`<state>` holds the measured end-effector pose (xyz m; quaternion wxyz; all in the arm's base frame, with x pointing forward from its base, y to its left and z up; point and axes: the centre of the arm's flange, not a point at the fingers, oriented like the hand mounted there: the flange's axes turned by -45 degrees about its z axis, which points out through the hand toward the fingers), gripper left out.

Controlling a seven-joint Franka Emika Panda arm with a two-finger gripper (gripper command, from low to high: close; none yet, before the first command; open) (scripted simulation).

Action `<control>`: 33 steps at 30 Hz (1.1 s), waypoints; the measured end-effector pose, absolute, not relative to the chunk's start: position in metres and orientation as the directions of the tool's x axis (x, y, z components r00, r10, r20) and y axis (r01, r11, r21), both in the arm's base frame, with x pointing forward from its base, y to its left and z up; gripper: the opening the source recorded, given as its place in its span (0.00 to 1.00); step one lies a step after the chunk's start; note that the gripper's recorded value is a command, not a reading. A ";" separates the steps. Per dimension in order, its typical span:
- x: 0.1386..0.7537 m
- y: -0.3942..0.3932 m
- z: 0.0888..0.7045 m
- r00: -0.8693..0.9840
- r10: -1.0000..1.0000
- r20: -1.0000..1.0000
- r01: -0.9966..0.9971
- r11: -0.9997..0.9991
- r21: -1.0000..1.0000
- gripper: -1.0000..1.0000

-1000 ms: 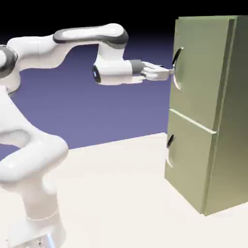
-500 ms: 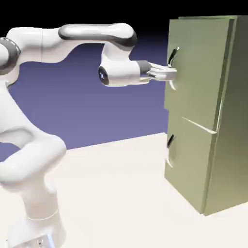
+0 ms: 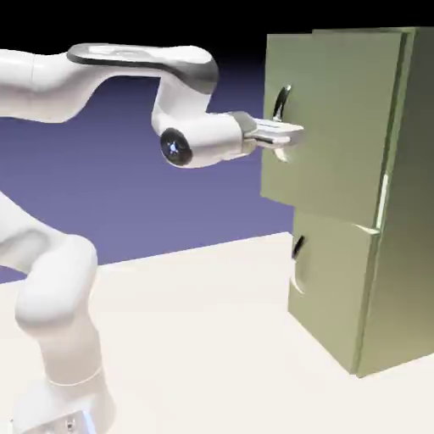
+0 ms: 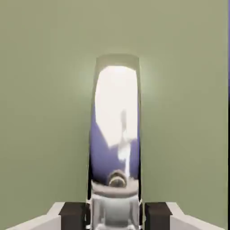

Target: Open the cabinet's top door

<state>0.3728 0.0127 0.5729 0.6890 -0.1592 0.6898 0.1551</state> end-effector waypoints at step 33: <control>0.350 -0.218 0.573 0.000 0.000 -1.000 -0.975 0.222 0.000 0.00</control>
